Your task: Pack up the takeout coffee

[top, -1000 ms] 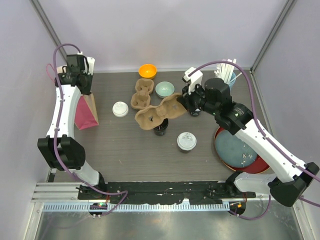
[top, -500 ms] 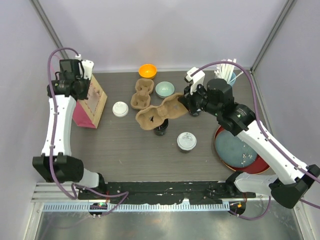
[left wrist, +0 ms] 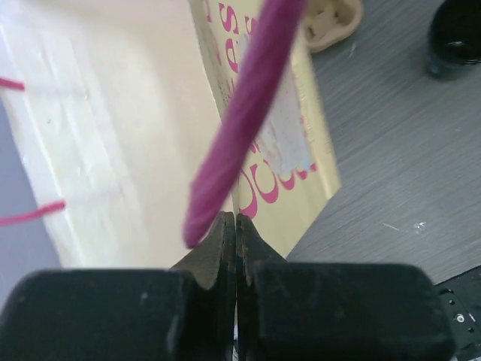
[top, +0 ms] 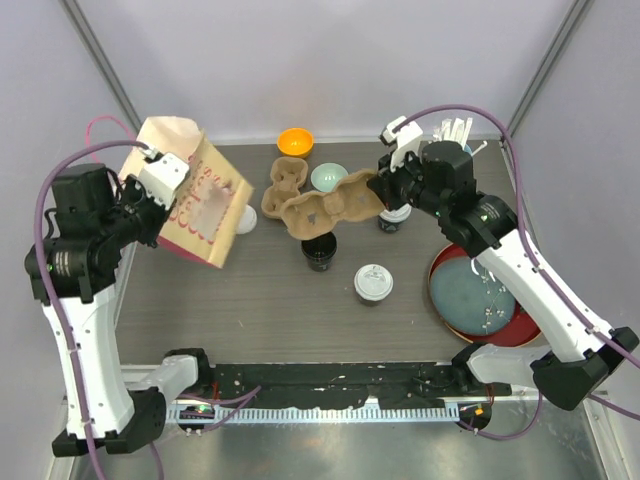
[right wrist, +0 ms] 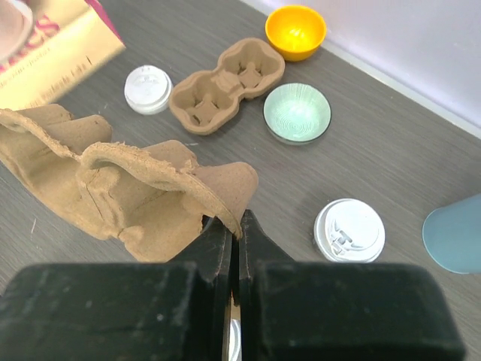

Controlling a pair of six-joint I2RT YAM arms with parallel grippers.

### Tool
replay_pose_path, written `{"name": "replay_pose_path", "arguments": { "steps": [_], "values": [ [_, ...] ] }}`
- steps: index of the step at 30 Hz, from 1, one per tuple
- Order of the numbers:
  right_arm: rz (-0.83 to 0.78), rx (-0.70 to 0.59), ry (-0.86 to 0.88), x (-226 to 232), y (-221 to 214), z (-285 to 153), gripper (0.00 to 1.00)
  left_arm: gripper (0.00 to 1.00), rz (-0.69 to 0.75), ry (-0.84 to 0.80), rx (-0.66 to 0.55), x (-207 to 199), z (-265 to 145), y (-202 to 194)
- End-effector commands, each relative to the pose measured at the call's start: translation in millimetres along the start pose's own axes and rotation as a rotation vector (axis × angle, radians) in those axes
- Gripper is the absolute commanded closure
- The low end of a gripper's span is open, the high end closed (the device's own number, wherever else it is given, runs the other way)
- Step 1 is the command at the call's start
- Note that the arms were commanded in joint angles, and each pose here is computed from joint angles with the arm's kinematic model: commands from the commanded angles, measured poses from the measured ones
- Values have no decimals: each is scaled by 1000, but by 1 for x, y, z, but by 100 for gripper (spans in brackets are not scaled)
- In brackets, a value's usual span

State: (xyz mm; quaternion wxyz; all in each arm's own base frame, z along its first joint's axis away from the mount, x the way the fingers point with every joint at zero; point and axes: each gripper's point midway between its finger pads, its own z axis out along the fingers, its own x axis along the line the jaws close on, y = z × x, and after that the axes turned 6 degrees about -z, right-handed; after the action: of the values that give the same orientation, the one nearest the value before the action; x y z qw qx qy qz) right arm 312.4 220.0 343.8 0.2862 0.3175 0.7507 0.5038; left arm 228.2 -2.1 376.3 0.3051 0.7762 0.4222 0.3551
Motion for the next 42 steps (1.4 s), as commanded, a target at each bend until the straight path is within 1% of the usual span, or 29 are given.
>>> {"name": "replay_pose_path", "arguments": {
  "steps": [1,3,4,8,9,11,16,19,22,27,31,32,34,35,37,38,42],
  "values": [
    [11,-102,-22,-6,39,-18,99,100,26,-348,65,-78,-41,-35],
    [11,-110,-28,-8,43,-20,99,100,28,-413,52,-91,-39,-39],
    [13,-113,-31,-9,44,-20,99,100,56,-459,10,-101,-42,-36],
    [30,-106,-77,-19,47,-20,99,100,112,-540,-25,-118,-46,-39],
    [32,-95,-132,-29,46,-21,99,100,132,-571,-19,-124,-45,-42],
    [27,-72,-183,-39,43,-24,99,100,163,-594,-1,-128,-44,-47],
    [15,-17,-379,-77,32,-38,99,100,187,-658,97,-140,-33,-69],
    [6,-3,-427,-88,30,-45,99,100,220,-688,122,-146,-31,-77],
    [3,1,-429,-90,30,-46,99,100,245,-679,121,-144,-33,-76],
    [3,14,-429,-91,26,-45,99,100,304,-700,27,-150,-51,-59],
    [4,22,-426,-91,23,-43,99,100,299,-740,-33,-159,-67,-48],
    [3,25,-422,-91,22,-42,99,100,297,-761,-78,-162,-77,-42],
    [0,33,-418,-90,21,-42,99,100,284,-800,-127,-169,-90,-36],
    [-1,40,-420,-90,20,-41,99,100,262,-863,-146,-179,-96,-33],
    [-2,43,-421,-91,19,-40,99,100,214,-929,-118,-189,-99,-35],
    [-4,47,-423,-92,18,-41,99,100,198,-959,-76,-194,-95,-41],
    [-3,58,-417,-90,13,-40,99,100,223,-967,-33,-197,-89,-56]
  ]
}}
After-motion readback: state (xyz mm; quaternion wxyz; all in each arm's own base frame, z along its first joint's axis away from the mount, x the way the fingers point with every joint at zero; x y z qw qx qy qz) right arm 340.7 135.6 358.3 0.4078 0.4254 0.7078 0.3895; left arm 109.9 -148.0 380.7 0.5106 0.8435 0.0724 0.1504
